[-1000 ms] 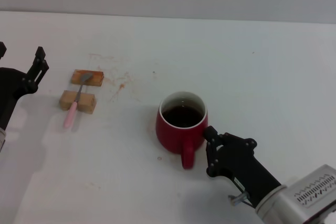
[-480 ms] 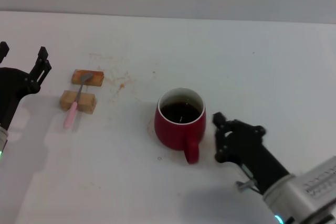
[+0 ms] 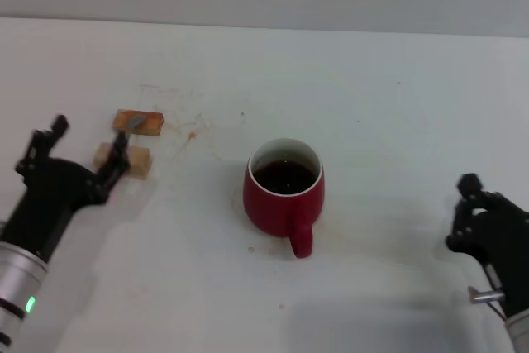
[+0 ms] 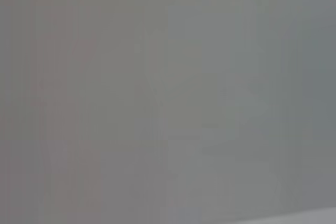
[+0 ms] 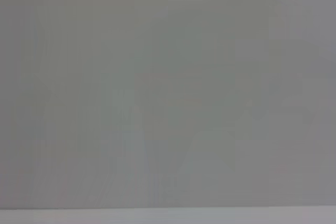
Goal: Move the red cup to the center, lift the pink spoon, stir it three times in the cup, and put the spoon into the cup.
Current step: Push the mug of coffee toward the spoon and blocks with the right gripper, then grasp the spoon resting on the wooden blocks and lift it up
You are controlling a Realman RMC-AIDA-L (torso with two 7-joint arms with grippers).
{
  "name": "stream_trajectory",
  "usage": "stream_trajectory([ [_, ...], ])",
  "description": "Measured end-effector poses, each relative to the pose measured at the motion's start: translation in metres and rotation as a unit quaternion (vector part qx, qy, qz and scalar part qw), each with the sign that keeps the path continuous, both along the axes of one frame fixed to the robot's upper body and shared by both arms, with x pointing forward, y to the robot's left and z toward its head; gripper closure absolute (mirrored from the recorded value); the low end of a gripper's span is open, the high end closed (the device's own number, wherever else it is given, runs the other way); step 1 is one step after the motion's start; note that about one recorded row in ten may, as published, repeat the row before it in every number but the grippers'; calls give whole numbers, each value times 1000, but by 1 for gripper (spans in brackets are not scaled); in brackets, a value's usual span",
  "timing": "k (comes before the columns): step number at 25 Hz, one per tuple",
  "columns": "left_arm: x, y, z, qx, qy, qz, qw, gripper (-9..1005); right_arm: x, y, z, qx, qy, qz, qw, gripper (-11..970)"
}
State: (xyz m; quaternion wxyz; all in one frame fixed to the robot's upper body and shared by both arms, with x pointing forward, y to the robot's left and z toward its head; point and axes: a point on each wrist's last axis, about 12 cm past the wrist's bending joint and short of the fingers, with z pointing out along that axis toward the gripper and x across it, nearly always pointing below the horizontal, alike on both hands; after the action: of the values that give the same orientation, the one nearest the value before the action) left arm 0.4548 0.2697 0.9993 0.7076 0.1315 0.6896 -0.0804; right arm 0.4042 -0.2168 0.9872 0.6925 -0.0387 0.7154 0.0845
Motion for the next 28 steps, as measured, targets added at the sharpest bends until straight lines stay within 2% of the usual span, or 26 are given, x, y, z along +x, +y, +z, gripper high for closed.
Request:
stream_trajectory([
  [3,-10,-5,-6,14,12,-18,1000,151,-3,-8,-1,-4,0,-18,1000,958],
  [15,-31,1,-19,12,48,-8,999,156,-7,-9,-2,-7,1,-18,1000,958],
  [22,-35,-3,-22,17,57,-22,998,177,-7,-9,-2,-7,0,-16,1000,958],
  [28,-30,-6,-23,23,64,-28,997,195,-6,-8,-2,-6,0,-15,1000,958],
])
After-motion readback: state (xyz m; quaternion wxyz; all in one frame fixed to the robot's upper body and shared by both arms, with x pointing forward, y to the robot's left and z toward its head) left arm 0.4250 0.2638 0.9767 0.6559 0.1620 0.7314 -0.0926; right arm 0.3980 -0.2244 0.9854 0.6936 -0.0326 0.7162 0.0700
